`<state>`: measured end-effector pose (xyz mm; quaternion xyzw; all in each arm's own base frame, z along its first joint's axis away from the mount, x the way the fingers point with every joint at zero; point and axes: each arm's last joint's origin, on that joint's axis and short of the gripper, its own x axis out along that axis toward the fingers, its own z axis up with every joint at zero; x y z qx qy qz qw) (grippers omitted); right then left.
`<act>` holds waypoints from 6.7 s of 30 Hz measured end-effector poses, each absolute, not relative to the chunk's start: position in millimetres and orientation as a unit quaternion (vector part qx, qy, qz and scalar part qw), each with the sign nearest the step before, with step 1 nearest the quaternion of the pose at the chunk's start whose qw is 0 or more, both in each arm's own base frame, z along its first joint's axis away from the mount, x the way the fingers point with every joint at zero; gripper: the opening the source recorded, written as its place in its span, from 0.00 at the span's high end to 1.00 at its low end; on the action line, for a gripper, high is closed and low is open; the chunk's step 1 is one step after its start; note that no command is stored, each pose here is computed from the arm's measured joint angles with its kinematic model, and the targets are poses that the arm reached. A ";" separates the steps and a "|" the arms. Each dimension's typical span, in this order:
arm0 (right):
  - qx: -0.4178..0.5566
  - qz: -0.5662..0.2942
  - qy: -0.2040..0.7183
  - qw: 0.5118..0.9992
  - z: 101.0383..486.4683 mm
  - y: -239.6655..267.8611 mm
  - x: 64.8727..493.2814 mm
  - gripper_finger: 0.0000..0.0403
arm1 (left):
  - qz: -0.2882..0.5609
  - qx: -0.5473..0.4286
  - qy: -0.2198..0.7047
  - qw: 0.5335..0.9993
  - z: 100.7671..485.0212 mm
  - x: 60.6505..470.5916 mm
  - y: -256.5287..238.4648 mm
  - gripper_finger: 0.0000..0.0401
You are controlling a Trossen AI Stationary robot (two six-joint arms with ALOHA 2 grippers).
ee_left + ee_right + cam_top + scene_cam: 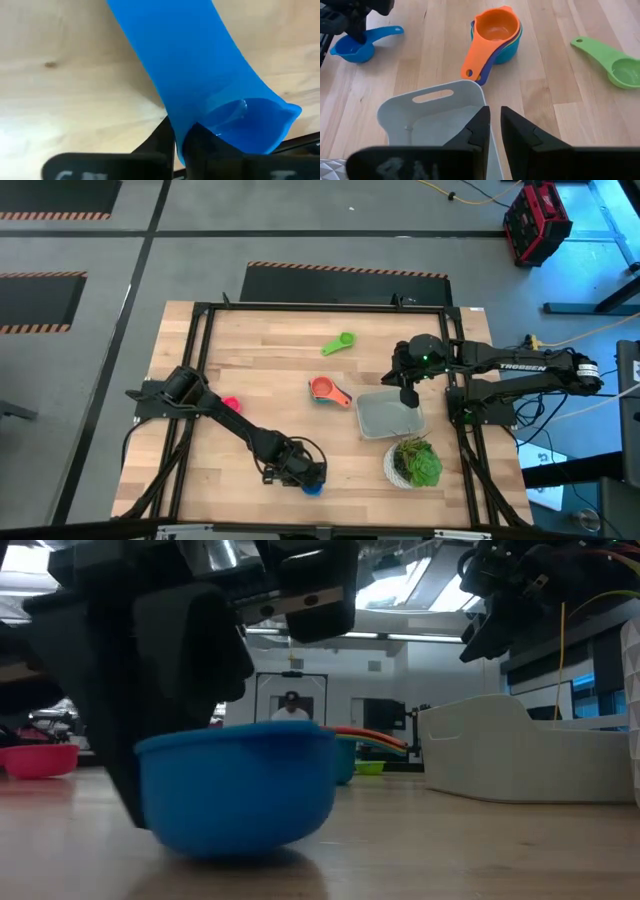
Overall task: Nest measuring cups in basket
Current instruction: Stack the blue measuring cup on top of the orange measuring cup, then stack the pink measuring cup on top of the blue measuring cup
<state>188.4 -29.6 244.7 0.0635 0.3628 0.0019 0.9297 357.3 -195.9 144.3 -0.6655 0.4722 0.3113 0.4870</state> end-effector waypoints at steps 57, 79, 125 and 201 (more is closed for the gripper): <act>0.066 0.001 0.361 0.930 245.0 -29.6 188.7 0.87 | -0.129 0.363 0.373 0.844 258.8 371.5 47.1 0.98; 0.066 0.000 0.359 0.931 245.2 -29.7 188.9 0.87 | -0.130 0.368 0.426 0.816 228.3 380.6 52.3 0.98; 0.059 0.001 0.328 0.943 250.3 -30.5 193.2 0.87 | -0.072 0.296 0.447 0.841 236.6 373.9 53.6 0.78; 0.055 0.001 0.319 0.946 251.6 -30.7 194.3 0.87 | -0.062 0.118 0.758 0.638 194.3 211.3 -8.5 0.77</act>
